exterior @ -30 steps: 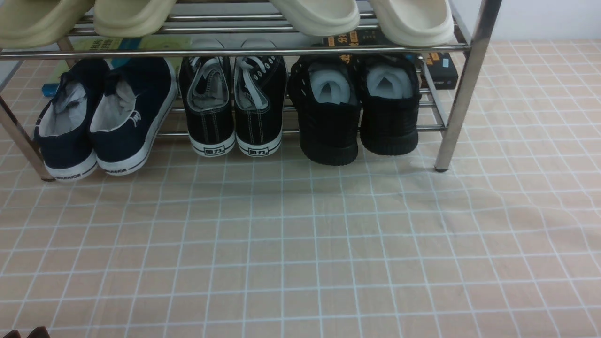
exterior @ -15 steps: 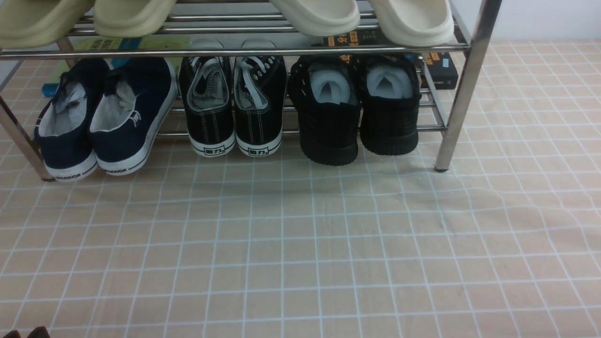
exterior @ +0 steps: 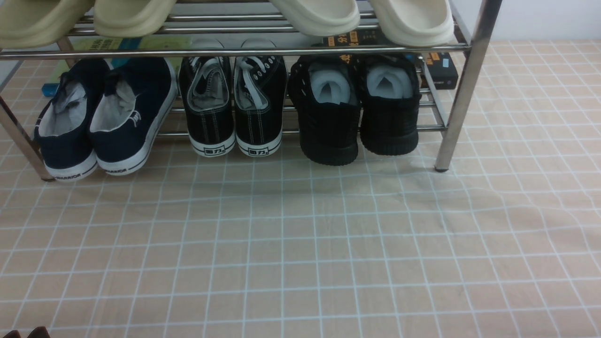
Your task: Take the shoes off the shelf from the light coffee tablecloth by hand.
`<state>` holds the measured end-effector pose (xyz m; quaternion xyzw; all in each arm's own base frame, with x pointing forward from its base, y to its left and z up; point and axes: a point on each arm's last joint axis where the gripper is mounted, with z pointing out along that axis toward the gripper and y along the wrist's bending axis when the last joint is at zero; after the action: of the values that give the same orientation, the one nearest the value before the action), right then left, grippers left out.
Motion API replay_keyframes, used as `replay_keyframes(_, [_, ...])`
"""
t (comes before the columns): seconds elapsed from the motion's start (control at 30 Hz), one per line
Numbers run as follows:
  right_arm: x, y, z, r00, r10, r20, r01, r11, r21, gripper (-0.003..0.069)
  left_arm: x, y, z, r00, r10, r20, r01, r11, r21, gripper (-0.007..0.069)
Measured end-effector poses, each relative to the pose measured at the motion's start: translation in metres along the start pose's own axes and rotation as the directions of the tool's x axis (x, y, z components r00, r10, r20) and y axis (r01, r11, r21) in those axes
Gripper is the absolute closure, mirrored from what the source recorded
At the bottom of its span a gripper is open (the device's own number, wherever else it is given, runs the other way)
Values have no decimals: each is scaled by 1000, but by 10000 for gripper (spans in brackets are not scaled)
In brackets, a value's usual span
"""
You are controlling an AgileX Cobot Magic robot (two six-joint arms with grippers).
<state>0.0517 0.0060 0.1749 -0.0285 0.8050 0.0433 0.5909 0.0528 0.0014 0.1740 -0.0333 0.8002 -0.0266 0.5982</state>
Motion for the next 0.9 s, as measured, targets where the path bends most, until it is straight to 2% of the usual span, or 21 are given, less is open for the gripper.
replay_keyframes(0.03, [0, 0, 0, 1000, 18, 2, -18, 1000, -5, 421, 0, 0, 0, 1000, 0, 0, 0, 1000, 0, 384])
replay_keyframes(0.07, [0, 4, 0, 983, 181, 2, -181, 983, -42, 421, 0, 0, 0, 1000, 0, 0, 0, 1000, 0, 384])
replay_keyframes(0.1, [-1, 5, 0, 970, 245, -3, -245, 968, -60, 421, 0, 0, 0, 1000, 0, 0, 0, 1000, 0, 384])
replay_keyframes(0.13, [-1, 9, 0, 909, 416, -22, -416, 904, -100, 421, 0, 0, 0, 1000, 0, 0, 0, 1000, 0, 384])
replay_keyframes(0.17, [-1, 12, 0, 862, 505, -39, -505, 852, -136, 421, 0, 0, 0, 1000, 0, 0, 0, 1000, 0, 384])
replay_keyframes(0.2, [-2, 14, 0, 786, 615, -65, -617, 772, -152, 421, 0, 0, 0, 1000, 0, 0, 0, 1000, 0, 384])
replay_keyframes(0.23, [-2, 15, 0, 760, 645, -74, -648, 747, -149, 421, 0, 0, 0, 1000, 0, 0, 0, 1000, 0, 384])
replay_keyframes(0.27, [-2, 17, -1, 677, 728, -104, -734, 659, -166, 421, 0, 0, 0, 1000, 0, 0, 0, 1000, 0, 384])
replay_keyframes(0.3, [-3, 19, -1, 621, 774, -124, -781, 599, -176, 421, 0, 0, 0, 1000, 0, 0, 0, 1000, 0, 384])
replay_keyframes(0.4, [-6, 20, -1, 543, 828, -137, -834, 514, -199, 421, 0, 0, 0, 1000, 0, 0, 0, 1000, 0, 384])
replay_keyframes(0.47, [-8, 20, -2, 515, 848, -128, -849, 483, -213, 421, 0, 0, 0, 1000, 0, 0, 0, 1000, 0, 384])
replay_keyframes(0.53, [-12, 19, -2, 519, 848, -105, -843, 488, -229, 428, 0, 0, 0, 1000, 0, 0, 0, 1000, 0, 384])
replay_keyframes(0.63, [-30, 18, -10, 582, 812, -36, -785, 550, -286, 477, 0, 0, 0, 1000, 0, 0, 0, 1000, 0, 384])
replay_keyframes(0.67, [-48, 18, -17, 631, 776, 26, -729, 604, -322, 513, 0, 0, 0, 1000, 0, 0, 0, 1000, 0, 384])
replay_keyframes(0.7, [-50, 18, -18, 639, 768, 35, -719, 614, -326, 526, 0, 0, 0, 1000, 0, 0, 0, 1000, 0, 384])
replay_keyframes(0.77, [-83, 18, -28, 751, 650, 118, -587, 739, -330, 616, 0, 0, 0, 1000, 0, 0, 0, 1000, 0, 384])
replay_keyframes(0.8, [-93, 19, -29, 789, 601, 130, -541, 779, -319, 643, 0, 0, 0, 1000, 0, 0, 0, 1000, 0, 384])
replay_keyframes(0.83, [-107, 21, -28, 838, 532, 119, -481, 824, -299, 663, 0, 0, 0, 1000, 0, 0, 0, 1000, 0, 384])
replay_keyframes(0.9, [-126, 24, -20, 905, 425, 33, -403, 878, -260, 666, 0, 0, 0, 1000, 0, 0, 0, 1000, 0, 384])
